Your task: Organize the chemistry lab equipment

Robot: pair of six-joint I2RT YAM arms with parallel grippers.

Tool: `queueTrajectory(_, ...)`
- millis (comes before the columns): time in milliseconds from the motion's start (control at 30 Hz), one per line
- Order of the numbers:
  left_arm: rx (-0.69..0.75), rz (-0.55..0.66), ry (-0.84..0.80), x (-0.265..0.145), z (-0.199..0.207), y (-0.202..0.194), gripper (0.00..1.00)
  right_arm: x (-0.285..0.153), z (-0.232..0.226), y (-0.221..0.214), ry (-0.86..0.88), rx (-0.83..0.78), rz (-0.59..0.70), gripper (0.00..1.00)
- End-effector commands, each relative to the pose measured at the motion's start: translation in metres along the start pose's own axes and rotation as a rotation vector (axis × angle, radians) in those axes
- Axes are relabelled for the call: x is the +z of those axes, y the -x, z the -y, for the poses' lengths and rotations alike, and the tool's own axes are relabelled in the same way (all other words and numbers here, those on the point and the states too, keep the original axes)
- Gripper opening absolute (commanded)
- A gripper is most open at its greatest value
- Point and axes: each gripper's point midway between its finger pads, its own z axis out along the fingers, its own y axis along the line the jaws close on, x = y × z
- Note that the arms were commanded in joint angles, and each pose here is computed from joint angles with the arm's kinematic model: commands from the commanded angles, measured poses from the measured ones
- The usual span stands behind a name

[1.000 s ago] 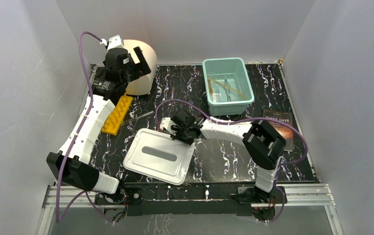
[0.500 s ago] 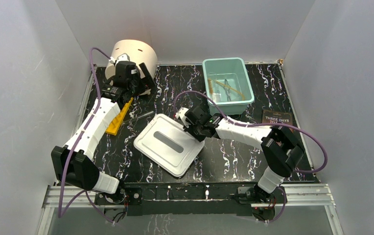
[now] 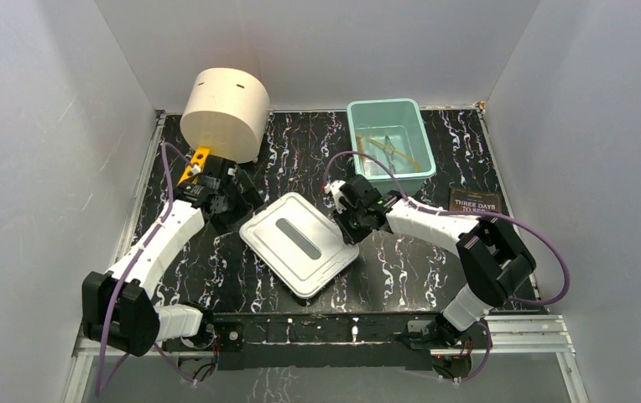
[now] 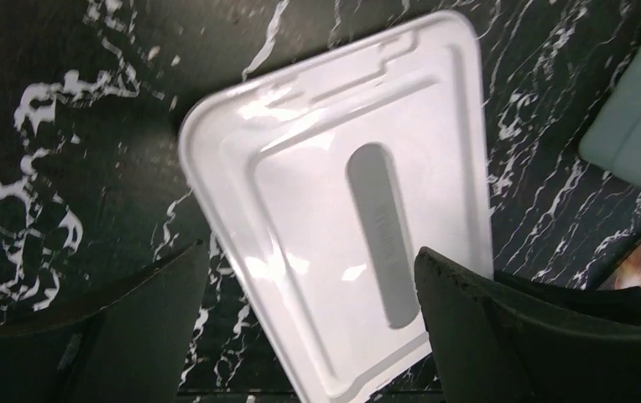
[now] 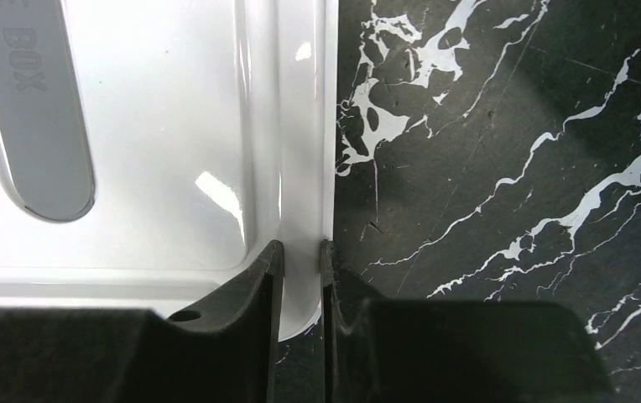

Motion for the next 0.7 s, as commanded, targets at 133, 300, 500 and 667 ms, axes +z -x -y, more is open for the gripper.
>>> queueTrajectory(133,-0.034,-0.118,-0.044,-0.013,-0.009,-0.035,0.94,-0.017,-0.018,0.022,0.215,0.153,0.076,0.00)
queueTrajectory(300,0.003,-0.162,-0.080,0.002,-0.005,-0.044,0.96,-0.013,-0.023,0.028,0.276,0.192,0.063,0.00)
queueTrajectory(500,-0.015,-0.186,-0.055,0.020,-0.018,-0.058,0.98,-0.010,-0.024,0.025,0.301,0.215,0.050,0.00)
queueTrajectory(667,-0.015,-0.162,-0.111,0.021,-0.009,-0.054,0.98,-0.008,-0.025,0.025,0.318,0.222,0.042,0.00)
